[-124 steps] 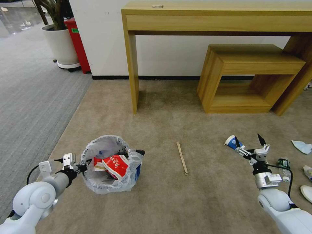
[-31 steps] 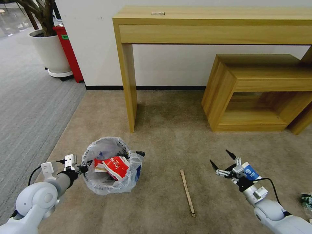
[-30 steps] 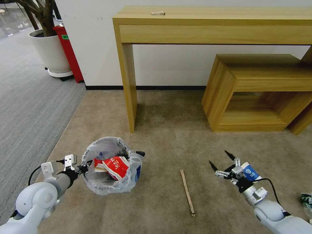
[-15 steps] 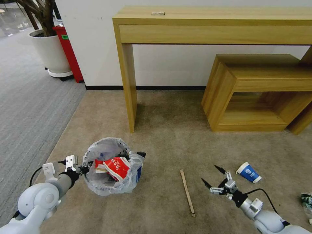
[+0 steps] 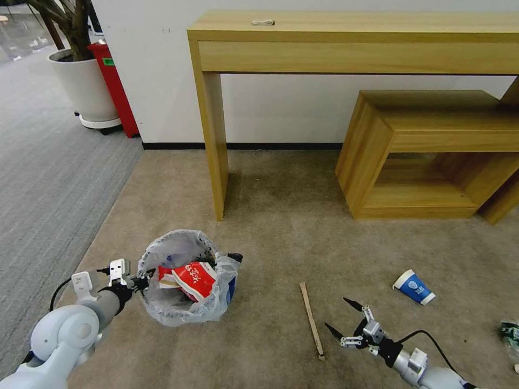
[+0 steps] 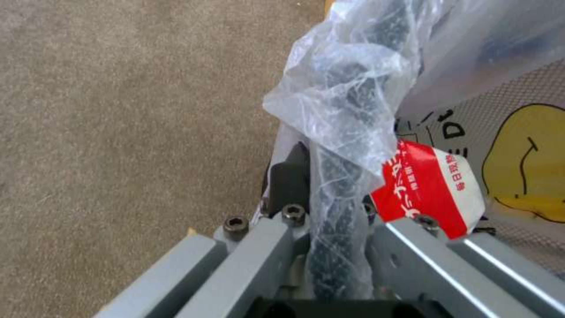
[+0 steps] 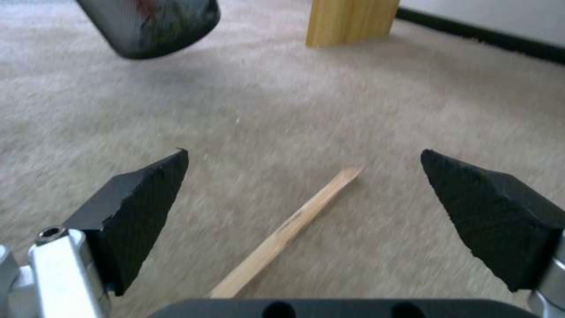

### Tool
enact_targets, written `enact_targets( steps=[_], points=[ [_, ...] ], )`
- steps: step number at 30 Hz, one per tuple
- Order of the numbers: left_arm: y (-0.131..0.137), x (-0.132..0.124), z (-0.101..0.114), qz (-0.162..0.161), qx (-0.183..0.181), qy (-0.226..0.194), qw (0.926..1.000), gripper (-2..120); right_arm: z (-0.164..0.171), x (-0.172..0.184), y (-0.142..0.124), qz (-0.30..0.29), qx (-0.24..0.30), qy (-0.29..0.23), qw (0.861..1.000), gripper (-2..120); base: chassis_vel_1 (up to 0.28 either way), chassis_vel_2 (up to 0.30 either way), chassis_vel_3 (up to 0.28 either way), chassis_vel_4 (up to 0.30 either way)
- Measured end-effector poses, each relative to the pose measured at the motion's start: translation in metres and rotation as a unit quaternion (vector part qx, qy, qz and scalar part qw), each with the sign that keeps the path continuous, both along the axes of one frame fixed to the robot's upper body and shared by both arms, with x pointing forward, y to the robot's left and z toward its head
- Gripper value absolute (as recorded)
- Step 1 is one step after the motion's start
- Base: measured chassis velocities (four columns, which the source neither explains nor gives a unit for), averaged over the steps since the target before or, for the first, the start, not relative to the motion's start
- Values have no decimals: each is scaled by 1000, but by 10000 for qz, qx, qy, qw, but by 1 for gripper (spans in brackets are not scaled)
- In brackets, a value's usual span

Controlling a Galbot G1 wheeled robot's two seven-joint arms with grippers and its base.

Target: Pick up the trash bin and place the garbage on the floor into it.

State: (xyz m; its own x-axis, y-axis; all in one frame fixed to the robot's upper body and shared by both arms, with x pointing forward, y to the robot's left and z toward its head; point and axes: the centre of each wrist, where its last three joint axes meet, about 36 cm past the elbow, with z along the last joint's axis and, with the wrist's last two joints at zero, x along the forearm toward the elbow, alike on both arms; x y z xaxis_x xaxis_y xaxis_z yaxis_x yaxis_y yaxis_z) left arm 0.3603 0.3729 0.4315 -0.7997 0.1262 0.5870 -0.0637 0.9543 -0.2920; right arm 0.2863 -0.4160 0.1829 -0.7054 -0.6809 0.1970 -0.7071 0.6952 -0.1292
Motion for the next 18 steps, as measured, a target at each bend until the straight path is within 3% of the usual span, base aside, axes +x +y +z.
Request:
enact_targets(
  steps=[18],
  points=[
    [-1,1,3,-61,9,-9,10000,0,-31,-23,4,-341,-74,392,9986,100,0,0,0,0]
  ],
)
